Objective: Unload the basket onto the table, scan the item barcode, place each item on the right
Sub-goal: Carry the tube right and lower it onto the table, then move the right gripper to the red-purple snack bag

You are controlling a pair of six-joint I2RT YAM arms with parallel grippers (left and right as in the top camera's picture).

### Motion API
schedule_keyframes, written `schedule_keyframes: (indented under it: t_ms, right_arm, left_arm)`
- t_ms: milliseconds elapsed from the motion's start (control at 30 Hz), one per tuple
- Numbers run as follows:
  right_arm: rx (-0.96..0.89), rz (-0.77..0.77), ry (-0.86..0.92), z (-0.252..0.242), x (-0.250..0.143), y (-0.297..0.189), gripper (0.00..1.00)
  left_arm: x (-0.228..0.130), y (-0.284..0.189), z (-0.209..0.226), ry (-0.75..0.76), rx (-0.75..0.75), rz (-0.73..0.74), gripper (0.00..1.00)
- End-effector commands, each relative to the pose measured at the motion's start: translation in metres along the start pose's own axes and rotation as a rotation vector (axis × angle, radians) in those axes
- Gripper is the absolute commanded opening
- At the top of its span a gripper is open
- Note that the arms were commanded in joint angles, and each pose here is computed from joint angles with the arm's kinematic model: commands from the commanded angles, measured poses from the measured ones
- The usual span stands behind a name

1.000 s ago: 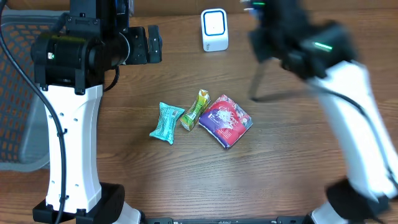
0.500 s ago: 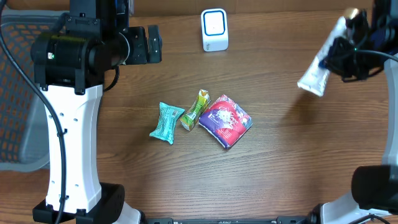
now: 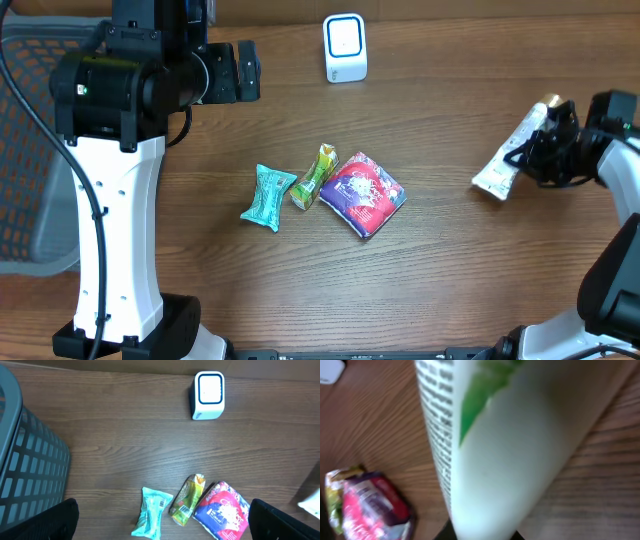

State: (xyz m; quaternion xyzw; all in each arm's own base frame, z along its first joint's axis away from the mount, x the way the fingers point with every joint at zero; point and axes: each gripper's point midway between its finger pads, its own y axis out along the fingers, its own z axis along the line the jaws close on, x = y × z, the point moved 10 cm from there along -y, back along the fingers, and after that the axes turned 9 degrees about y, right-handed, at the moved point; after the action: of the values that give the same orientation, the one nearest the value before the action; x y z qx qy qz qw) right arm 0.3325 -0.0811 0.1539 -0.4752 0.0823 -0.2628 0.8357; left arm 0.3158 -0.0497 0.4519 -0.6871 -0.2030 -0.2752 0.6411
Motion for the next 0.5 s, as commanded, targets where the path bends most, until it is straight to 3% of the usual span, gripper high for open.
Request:
schedule_keyframes:
  t_ms: [0,33,167,267,367,467]
  right_arm:
    - [0.035,-0.015,0.0,-0.004,-0.007,0.005,0.11]
    - [0.02,-0.016,0.019,-0.007,-0.009,0.008,0.13]
    - [-0.021,-0.01,0.056,-0.011,-0.012,0.008,0.42]
    - [-0.017,0.01,0.069,-0.005,-0.009,-0.001,0.54]
    - [-0.009,0.041,0.086,0.012,-0.001,-0.024,0.59]
    - [-0.009,0.051,0.073,0.035,0.007,-0.053,0.56]
  left_arm:
    - [0.0,0.004,0.0,-0.006,-0.004,0.011,1.0]
    - [0.0,0.004,0.0,-0.006,-0.004,0.011,1.0]
    - [0.0,0.004,0.0,-0.006,-0.004,0.011,0.99]
    - [0.0,0.004,0.0,-0.006,-0.004,0.011,1.0]
    - [0.0,0.004,0.0,-0.006,-0.004,0.011,0.99]
    - [0.0,0.004,0.0,-0.006,-0.004,0.011,1.0]
